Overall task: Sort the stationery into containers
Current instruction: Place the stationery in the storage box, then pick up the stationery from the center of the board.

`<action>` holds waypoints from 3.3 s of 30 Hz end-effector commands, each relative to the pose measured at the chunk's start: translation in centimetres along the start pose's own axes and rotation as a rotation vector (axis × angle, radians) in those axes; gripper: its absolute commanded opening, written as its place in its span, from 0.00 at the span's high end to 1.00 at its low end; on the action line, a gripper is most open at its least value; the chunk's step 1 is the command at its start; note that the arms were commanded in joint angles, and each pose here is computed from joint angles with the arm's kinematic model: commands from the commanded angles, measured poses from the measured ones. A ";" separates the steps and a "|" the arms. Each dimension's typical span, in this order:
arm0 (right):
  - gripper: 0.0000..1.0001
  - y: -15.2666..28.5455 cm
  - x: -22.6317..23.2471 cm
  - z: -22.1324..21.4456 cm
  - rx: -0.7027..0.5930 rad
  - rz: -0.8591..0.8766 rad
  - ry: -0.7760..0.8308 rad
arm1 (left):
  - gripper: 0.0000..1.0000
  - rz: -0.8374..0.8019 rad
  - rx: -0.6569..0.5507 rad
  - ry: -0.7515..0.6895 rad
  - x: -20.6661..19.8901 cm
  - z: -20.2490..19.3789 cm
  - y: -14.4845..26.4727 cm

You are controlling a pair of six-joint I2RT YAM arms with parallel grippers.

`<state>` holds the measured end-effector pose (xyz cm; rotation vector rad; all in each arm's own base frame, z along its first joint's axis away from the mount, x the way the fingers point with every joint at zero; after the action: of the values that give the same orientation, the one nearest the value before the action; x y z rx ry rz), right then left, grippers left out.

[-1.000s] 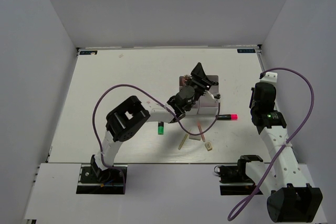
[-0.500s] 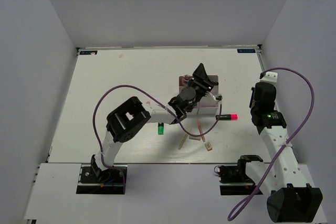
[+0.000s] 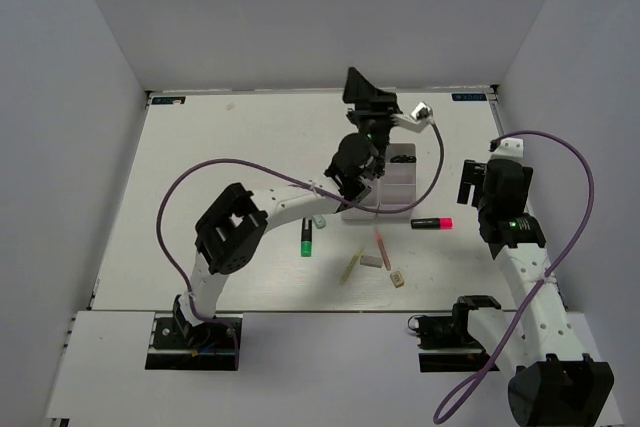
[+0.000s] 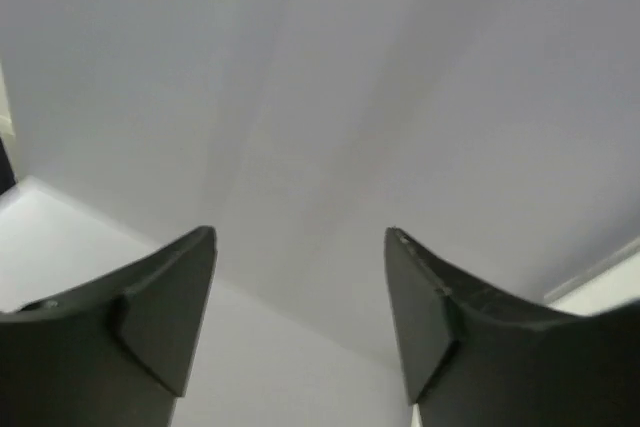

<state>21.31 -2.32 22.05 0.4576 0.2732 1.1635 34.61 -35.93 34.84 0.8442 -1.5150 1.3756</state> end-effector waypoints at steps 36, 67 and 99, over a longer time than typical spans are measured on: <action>0.17 3.4 4.9 -0.2 0.145 0.677 0.196 | 0.00 -0.080 0.505 0.865 23.4 -13.4 3.2; 0.51 3.2 4.8 -1.7 0.209 0.702 0.234 | 0.14 -1.498 1.062 1.175 -10.3 -18.9 20.7; 0.51 3.0 4.8 -2.2 0.228 0.710 0.239 | 0.25 -1.131 1.332 1.127 -18.9 -15.5 14.6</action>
<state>19.70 3.35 22.10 0.6423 0.4632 1.8737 30.40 -19.05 10.88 1.0348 0.9236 1.2866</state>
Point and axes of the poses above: each gripper's point midway between its finger pads, its own y axis back along the fingers, its own x axis along the line the jaws close on, z = x × y, the point moved 8 cm from there along y, back along the fingers, and after that the axes turned 14 degrees about -y, right-handed, at the moved point
